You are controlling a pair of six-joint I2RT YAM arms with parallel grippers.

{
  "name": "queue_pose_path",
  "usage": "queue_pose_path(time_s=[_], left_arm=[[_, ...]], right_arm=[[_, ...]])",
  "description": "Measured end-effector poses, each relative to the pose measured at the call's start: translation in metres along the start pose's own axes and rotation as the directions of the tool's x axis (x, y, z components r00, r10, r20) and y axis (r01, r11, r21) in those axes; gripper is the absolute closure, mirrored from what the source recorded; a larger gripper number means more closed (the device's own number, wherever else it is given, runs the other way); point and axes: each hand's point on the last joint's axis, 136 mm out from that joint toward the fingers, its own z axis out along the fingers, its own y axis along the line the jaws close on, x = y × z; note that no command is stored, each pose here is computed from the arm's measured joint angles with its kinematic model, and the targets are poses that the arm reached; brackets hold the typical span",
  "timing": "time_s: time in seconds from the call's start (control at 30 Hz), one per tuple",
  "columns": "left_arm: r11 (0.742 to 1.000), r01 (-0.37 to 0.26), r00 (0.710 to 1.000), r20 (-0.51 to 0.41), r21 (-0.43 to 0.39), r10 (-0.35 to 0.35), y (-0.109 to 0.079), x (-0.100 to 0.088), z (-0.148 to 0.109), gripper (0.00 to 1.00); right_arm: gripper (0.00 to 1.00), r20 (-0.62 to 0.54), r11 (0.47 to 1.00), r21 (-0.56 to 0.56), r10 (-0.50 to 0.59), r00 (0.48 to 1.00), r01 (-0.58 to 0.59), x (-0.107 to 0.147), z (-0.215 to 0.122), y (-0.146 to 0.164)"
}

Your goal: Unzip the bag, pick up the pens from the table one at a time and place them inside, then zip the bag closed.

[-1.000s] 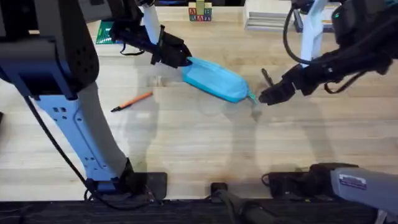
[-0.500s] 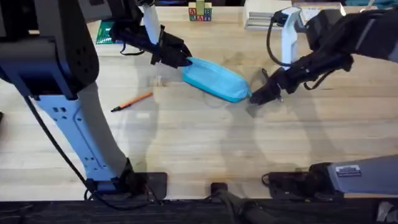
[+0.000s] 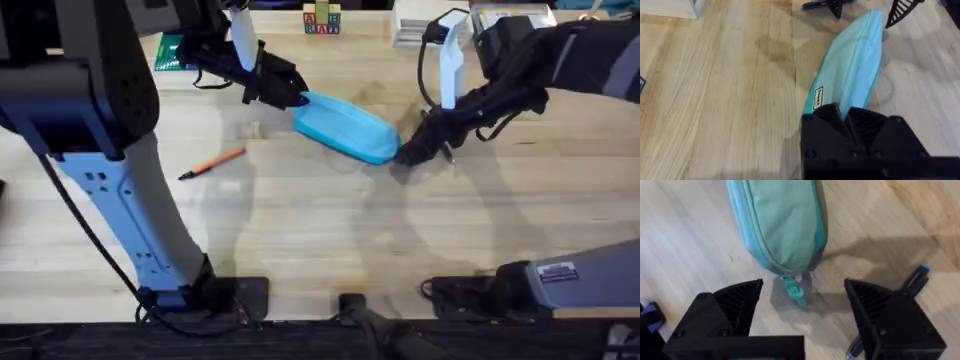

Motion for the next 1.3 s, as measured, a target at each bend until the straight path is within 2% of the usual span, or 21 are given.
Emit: queue_pose_path(time_s=[0.4,0.7,0.93,1.07,1.1,1.3], left_arm=[[1.0,0.0,1.0,0.0,0.0,0.0,0.0,0.0,0.0,0.959],[1.0,0.0,1.0,0.0,0.0,0.0,0.0,0.0,0.0,0.959],[1.0,0.0,1.0,0.0,0.0,0.0,0.0,0.0,0.0,0.959],[1.0,0.0,1.0,0.0,0.0,0.0,0.0,0.0,0.0,0.959],[1.0,0.0,1.0,0.0,0.0,0.0,0.0,0.0,0.0,0.959],[1.0,0.0,1.0,0.0,0.0,0.0,0.0,0.0,0.0,0.959]], right_arm=[[0.005,-0.027,1.0,-0.027,0.006,1.0,-0.007,0.007,0.006,0.001],[0.007,-0.019,0.999,-0.033,-0.01,1.0,0.01,0.002,0.009,0.003],[0.057,-0.026,0.999,-0.042,-0.028,0.999,0.027,0.0,0.012,0.008],[0.134,-0.03,0.999,-0.045,-0.028,0.999,0.027,0.001,0.013,0.008],[0.461,-0.036,0.999,-0.048,-0.026,0.999,0.024,0.002,0.014,0.008],[0.566,-0.038,0.999,-0.05,-0.024,0.999,0.022,0.003,0.014,0.008]])
